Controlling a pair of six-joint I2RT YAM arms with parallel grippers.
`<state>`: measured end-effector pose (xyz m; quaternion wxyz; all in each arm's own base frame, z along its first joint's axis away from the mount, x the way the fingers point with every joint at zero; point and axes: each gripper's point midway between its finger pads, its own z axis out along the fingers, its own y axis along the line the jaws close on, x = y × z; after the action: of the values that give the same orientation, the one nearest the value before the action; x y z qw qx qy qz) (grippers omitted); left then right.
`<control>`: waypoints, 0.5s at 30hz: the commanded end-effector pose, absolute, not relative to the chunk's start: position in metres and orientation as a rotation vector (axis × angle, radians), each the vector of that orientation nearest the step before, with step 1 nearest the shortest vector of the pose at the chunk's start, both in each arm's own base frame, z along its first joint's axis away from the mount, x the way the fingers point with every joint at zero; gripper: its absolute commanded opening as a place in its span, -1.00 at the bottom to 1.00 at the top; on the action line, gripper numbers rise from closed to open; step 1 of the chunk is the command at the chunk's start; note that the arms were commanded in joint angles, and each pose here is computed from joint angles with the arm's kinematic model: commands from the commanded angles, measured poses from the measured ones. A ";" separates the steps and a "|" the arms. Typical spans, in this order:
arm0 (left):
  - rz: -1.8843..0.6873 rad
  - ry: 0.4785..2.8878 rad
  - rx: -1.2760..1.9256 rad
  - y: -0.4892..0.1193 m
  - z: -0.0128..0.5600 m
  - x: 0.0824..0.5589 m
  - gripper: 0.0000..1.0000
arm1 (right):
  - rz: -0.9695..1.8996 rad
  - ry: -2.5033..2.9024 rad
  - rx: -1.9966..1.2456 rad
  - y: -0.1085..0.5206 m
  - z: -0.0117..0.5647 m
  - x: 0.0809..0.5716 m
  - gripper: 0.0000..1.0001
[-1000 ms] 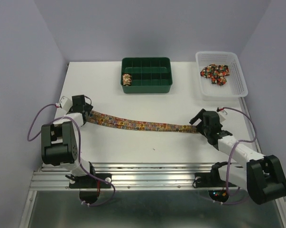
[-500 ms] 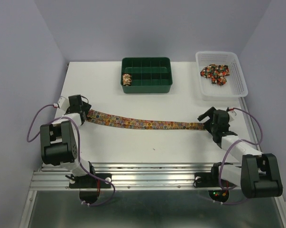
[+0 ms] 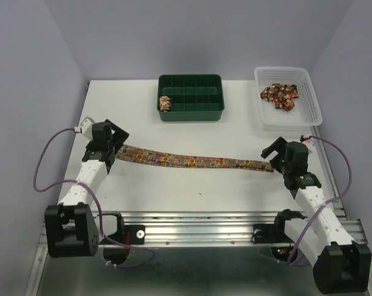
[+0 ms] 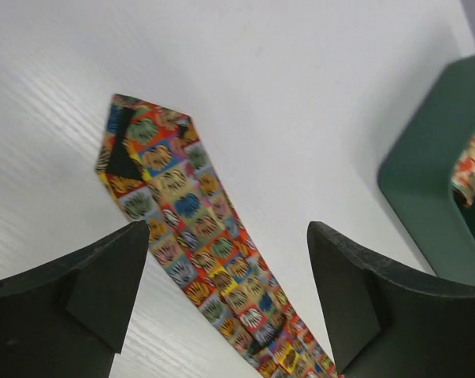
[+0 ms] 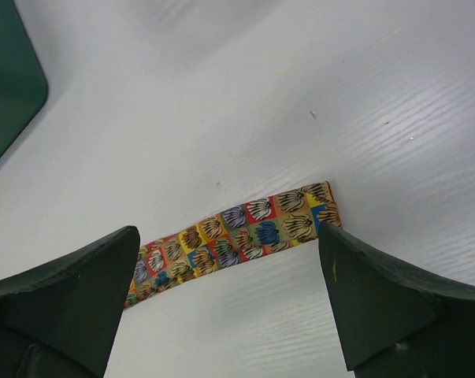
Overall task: Roll the ties
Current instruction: Flatten the tie, then roll the tie
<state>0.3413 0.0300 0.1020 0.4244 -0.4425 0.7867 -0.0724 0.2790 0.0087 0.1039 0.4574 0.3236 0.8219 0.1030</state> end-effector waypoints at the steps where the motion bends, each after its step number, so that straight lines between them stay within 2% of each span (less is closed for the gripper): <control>1: -0.236 2.007 -0.887 -0.012 0.137 0.342 0.89 | 0.097 2.033 0.895 -0.015 0.105 0.269 1.00; 6: -0.421 2.053 -0.606 -0.085 0.150 0.339 0.92 | 0.028 2.096 0.922 -0.021 0.085 0.269 1.00; 12: -0.527 1.964 -0.417 -0.123 0.177 0.329 0.93 | 0.063 2.142 0.937 -0.021 0.068 0.272 0.99; 14: -0.574 1.958 -0.371 -0.133 0.182 0.324 0.93 | 0.061 2.164 0.938 -0.022 0.060 0.274 0.86; 15: -0.591 1.951 -0.351 -0.137 0.183 0.321 0.93 | 0.069 2.180 0.918 -0.021 0.058 0.276 0.62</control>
<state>0.3218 -0.1220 0.1539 0.4668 -0.1909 0.8385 -0.2066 0.2591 -0.0199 0.0503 0.3604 0.3703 0.8560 0.0125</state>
